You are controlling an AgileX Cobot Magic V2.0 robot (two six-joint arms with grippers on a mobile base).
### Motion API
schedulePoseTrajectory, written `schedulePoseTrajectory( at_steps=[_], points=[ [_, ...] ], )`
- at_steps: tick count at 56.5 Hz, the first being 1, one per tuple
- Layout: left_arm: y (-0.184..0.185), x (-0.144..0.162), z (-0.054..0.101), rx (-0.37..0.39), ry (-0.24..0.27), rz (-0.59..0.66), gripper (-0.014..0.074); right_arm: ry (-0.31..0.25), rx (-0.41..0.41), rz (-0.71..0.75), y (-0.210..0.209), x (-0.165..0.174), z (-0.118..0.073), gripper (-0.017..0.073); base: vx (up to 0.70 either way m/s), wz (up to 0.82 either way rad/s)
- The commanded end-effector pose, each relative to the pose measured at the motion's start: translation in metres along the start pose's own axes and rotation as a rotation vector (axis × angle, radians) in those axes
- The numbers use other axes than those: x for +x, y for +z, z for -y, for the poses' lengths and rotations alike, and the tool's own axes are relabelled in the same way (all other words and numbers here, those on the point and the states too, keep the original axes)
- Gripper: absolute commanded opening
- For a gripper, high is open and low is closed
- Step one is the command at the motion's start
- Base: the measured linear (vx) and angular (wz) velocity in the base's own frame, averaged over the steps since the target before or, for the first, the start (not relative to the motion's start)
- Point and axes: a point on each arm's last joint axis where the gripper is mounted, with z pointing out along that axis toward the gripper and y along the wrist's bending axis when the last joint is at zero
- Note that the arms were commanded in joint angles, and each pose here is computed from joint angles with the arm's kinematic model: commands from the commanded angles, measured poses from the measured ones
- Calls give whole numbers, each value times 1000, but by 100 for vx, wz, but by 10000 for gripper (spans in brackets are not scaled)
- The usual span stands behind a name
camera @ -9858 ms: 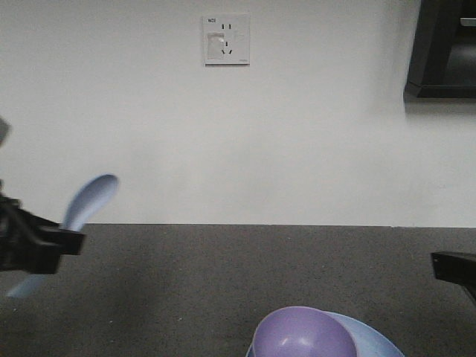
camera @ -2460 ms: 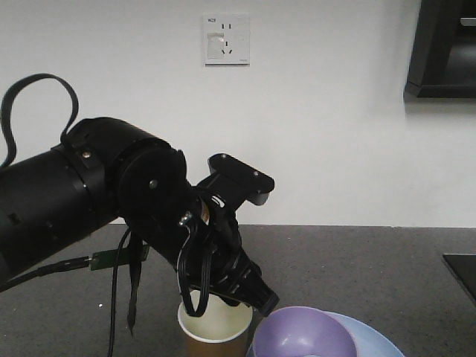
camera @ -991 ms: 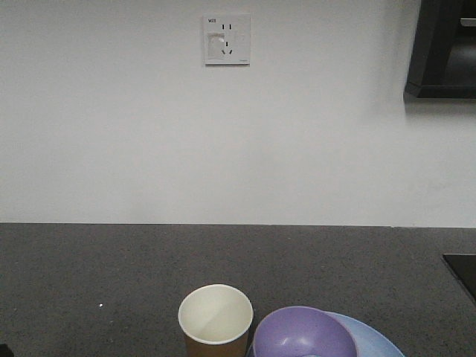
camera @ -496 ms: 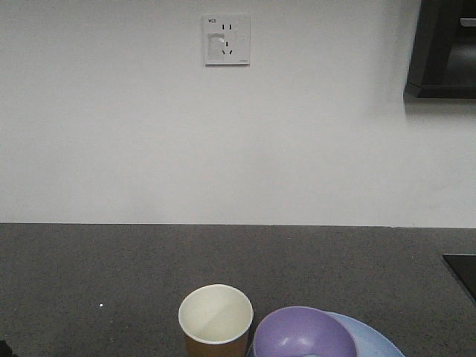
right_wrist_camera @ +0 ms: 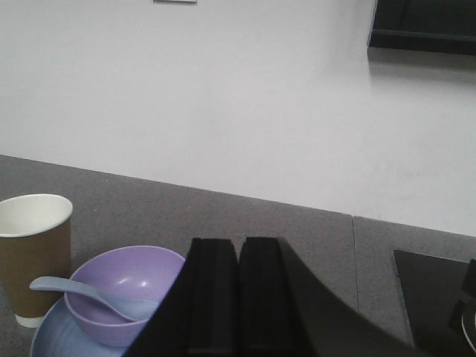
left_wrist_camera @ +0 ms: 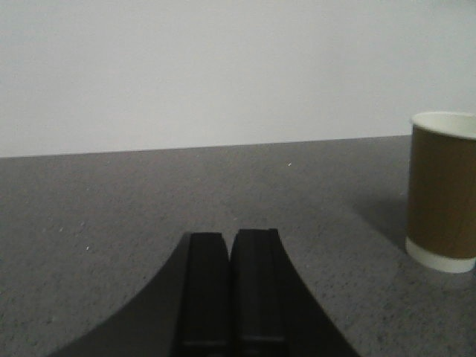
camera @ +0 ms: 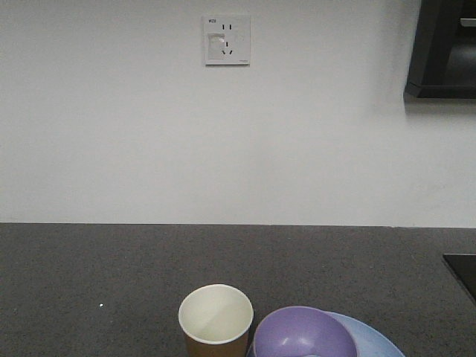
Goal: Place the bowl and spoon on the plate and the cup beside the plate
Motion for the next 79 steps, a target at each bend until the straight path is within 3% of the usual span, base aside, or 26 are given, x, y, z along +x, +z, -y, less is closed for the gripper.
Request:
schedulePoseTrajectory(
  at_steps=[1, 7, 57, 61, 66, 79],
  points=[
    [-4, -7, -1, -15, -12, 110, -6, -14, 12, 97, -1, -15, 1, -12, 0, 0],
    [-3, -6, -2, -32, 27, 82, -6, -14, 12, 99, -2, -15, 1, -12, 0, 0],
    [-3, -6, -1, -30, 13, 84, -6, -19, 15, 98, -1, -13, 1, -12, 0, 0],
    [-3, -6, -1, -30, 13, 84, -6, -10, 34, 71, 6, -3, 2, -12, 0, 0],
    [-3, -6, -1, -30, 13, 84, -6, 59, 59, 22, 21, 25, 1, -12, 0, 0],
    [-3, -6, -1, -30, 13, 84, -6, 130, 235, 53, 52, 119, 10, -12, 0, 0]
  ],
)
